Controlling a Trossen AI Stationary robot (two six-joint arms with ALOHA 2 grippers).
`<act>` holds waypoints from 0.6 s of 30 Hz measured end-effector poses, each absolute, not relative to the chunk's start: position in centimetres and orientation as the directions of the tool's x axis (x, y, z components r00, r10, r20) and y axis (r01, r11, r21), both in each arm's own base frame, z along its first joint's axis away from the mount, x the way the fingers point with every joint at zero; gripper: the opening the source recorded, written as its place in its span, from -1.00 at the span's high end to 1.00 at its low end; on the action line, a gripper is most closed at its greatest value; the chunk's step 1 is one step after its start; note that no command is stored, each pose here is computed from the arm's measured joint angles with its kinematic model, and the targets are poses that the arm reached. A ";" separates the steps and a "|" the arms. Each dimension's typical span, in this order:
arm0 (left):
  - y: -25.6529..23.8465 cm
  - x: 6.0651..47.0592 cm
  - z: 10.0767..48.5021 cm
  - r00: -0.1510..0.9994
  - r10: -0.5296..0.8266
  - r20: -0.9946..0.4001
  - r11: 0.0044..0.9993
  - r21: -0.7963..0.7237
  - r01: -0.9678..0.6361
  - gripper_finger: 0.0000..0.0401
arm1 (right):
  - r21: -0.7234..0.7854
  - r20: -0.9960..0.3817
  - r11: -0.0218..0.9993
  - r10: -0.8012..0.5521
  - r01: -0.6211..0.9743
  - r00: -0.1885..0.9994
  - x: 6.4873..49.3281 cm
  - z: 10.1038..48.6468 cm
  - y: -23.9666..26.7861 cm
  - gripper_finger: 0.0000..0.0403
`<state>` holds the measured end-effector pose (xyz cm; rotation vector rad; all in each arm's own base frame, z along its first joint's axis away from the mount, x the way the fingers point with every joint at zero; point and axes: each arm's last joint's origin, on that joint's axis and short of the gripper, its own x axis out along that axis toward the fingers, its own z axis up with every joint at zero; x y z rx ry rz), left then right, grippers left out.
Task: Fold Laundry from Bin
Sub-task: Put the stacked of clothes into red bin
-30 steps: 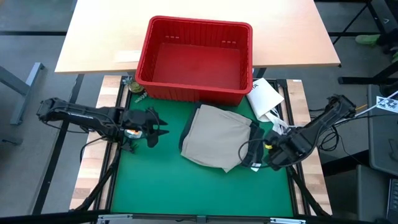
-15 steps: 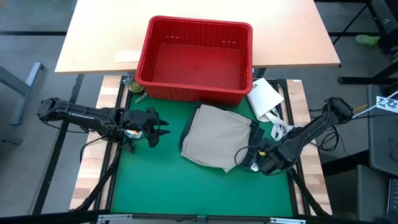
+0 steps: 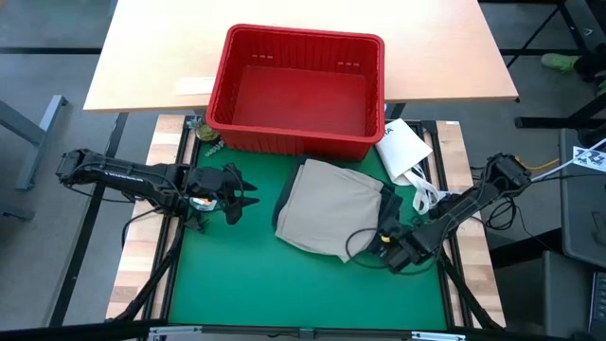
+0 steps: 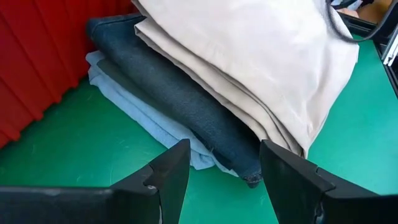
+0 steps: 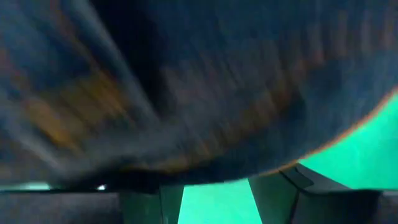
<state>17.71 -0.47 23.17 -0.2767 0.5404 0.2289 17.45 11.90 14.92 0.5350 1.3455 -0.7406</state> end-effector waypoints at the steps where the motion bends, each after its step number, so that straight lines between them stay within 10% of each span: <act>1: -0.5 17.7 23.2 0.834 0.141 -0.534 0.938 -0.198 -0.285 0.06 | -0.053 -0.977 0.663 -0.190 0.747 0.100 17.7 14.9 11.9 0.20; 18: -0.5 17.7 23.2 0.834 0.141 -0.534 0.937 -0.199 -0.286 0.06 | 0.083 -0.834 0.529 -0.427 0.844 0.350 18.8 15.4 11.5 0.20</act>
